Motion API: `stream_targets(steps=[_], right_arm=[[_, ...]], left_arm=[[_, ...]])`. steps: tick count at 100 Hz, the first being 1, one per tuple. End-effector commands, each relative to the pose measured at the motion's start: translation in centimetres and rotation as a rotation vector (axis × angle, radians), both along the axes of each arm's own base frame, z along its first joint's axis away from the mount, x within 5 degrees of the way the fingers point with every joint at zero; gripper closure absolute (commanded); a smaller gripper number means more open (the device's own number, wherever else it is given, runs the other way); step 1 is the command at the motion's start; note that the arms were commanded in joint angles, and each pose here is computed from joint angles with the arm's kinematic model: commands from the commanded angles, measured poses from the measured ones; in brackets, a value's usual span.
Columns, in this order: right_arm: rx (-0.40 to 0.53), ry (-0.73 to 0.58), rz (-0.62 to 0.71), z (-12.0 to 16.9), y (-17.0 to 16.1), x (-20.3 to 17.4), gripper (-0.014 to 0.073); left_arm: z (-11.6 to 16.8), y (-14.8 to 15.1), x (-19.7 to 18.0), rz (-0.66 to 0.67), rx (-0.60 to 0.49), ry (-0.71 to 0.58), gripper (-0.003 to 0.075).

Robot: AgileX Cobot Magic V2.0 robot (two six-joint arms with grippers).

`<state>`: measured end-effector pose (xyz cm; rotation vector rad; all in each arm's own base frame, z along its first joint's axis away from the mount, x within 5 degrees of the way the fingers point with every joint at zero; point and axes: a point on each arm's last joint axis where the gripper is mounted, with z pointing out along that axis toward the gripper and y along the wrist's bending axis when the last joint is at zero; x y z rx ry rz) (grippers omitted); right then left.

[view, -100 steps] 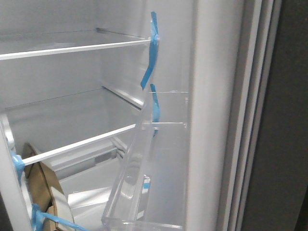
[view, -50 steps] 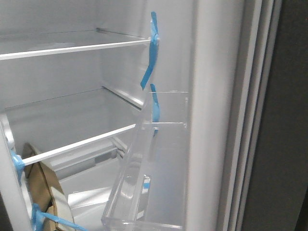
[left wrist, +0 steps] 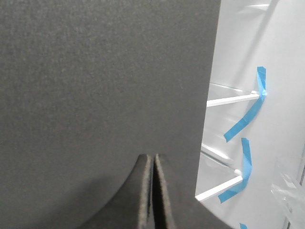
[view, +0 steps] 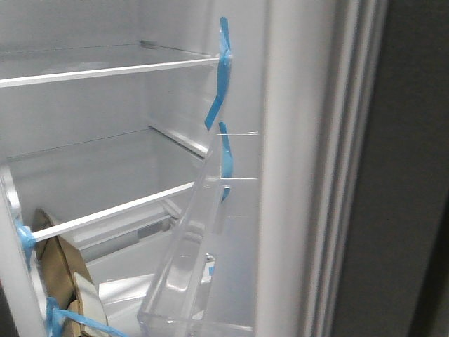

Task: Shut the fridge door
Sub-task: 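Push the door fully shut against the fridge body with both grippers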

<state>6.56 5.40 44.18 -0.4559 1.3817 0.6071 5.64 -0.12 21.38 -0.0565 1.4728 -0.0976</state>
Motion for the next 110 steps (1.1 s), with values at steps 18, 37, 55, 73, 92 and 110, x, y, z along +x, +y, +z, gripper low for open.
stream_targets(steps=[18, 37, 55, 73, 92, 110], right_arm=[[0.057, -0.061, 0.041, 2.9, 1.8, 1.5, 0.0671], [0.034, -0.033, 0.062, 4.1, 4.2, 3.8, 0.0671], [0.02, -0.016, 0.064, 5.5, 6.7, 6.5, 0.0671], [0.012, -0.006, 0.064, 6.5, 9.9, 9.9, 0.0671], [0.019, -0.014, 0.062, 6.8, 13.3, 13.6, 0.0671], [0.025, -0.02, 0.06, 6.0, 16.7, 17.3, 0.0671]], left_arm=[[-0.4, 0.0, 0.2, -0.001, -0.006, -0.03, 0.0741], [-0.4, 0.0, 0.2, -0.001, -0.006, -0.03, 0.0741], [-0.4, 0.0, 0.2, -0.001, -0.006, -0.03, 0.0741], [-0.4, 0.0, 0.2, -0.001, -0.006, -0.03, 0.0741], [-0.4, 0.0, 0.2, -0.001, -0.006, -0.03, 0.0741], [-0.4, 0.0, 0.2, -0.001, -0.006, -0.03, 0.0741]])
